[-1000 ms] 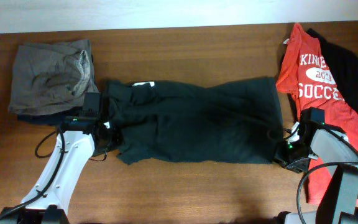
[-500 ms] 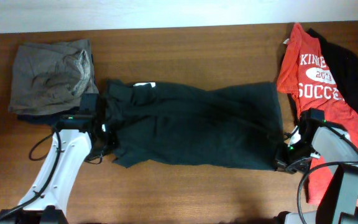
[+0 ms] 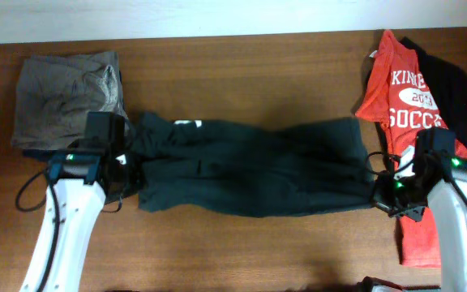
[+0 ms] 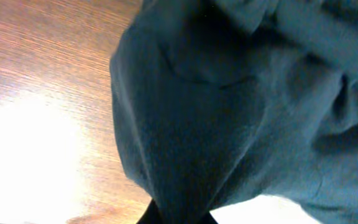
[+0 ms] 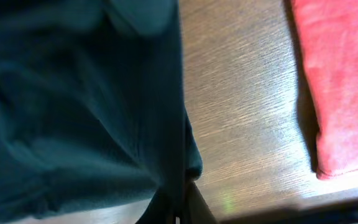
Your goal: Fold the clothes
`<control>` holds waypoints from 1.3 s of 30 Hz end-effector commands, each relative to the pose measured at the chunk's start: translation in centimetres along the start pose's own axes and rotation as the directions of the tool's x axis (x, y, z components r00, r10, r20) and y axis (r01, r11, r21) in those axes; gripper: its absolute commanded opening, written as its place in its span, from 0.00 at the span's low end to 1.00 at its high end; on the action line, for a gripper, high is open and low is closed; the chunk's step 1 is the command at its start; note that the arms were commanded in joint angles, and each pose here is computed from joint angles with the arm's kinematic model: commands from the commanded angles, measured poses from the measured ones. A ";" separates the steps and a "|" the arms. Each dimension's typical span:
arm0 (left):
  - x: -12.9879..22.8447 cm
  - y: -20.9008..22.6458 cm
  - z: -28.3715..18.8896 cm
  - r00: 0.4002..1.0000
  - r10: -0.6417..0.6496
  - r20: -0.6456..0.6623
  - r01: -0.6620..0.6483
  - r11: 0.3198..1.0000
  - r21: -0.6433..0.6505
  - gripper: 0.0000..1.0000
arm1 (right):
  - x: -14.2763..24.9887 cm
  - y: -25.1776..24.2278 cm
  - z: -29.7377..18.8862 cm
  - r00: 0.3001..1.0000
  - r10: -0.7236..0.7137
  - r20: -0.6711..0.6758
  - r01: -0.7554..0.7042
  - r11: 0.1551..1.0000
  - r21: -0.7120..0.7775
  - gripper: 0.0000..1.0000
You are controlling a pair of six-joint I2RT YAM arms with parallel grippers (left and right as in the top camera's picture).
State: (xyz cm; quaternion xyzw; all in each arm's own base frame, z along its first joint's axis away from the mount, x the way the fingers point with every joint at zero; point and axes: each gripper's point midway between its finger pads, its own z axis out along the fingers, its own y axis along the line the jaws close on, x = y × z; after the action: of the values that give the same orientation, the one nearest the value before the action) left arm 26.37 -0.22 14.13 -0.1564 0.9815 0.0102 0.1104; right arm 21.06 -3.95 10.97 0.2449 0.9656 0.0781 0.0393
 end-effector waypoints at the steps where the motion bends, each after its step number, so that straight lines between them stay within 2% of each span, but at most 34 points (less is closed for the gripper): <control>1: -0.5 0.8 -2.4 0.996 0.005 0.084 -0.004 1.000 -0.010 0.01 | -0.3 1.0 -3.2 0.995 -0.002 0.104 0.008 0.999 -0.050 0.04; 8: -0.2 1.0 -3.1 0.995 0.003 0.101 -0.003 1.000 -0.004 0.01 | 0.2 1.3 -6.0 0.978 -0.016 0.207 0.031 0.997 -0.067 0.04; 14: -5.1 -0.2 -3.2 0.962 -0.019 0.273 0.013 1.000 0.025 0.01 | -3.5 2.0 -5.8 0.955 -0.031 0.296 0.057 0.995 -0.078 0.04; 17: -6.5 -0.6 -2.4 0.955 -0.023 0.297 0.017 1.000 0.024 0.01 | -5.2 2.1 -5.0 0.952 -0.036 0.305 0.063 0.995 -0.078 0.04; 27: -9.8 -2.1 3.9 0.967 -0.016 0.255 0.016 1.000 0.000 0.00 | -9.6 2.1 0.1 0.966 -0.065 0.250 0.083 0.995 -0.062 0.04; 39: -12.5 -3.5 10.1 0.966 -0.016 0.259 0.016 1.000 0.001 0.01 | -12.1 1.7 5.9 0.982 -0.063 0.177 0.073 0.996 -0.053 0.04</control>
State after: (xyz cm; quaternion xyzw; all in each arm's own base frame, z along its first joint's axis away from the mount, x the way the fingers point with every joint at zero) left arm 40.29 0.29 7.86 -0.1639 0.9577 0.0190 0.2359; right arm 32.42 -7.20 6.37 0.2172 0.9635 0.0816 0.1332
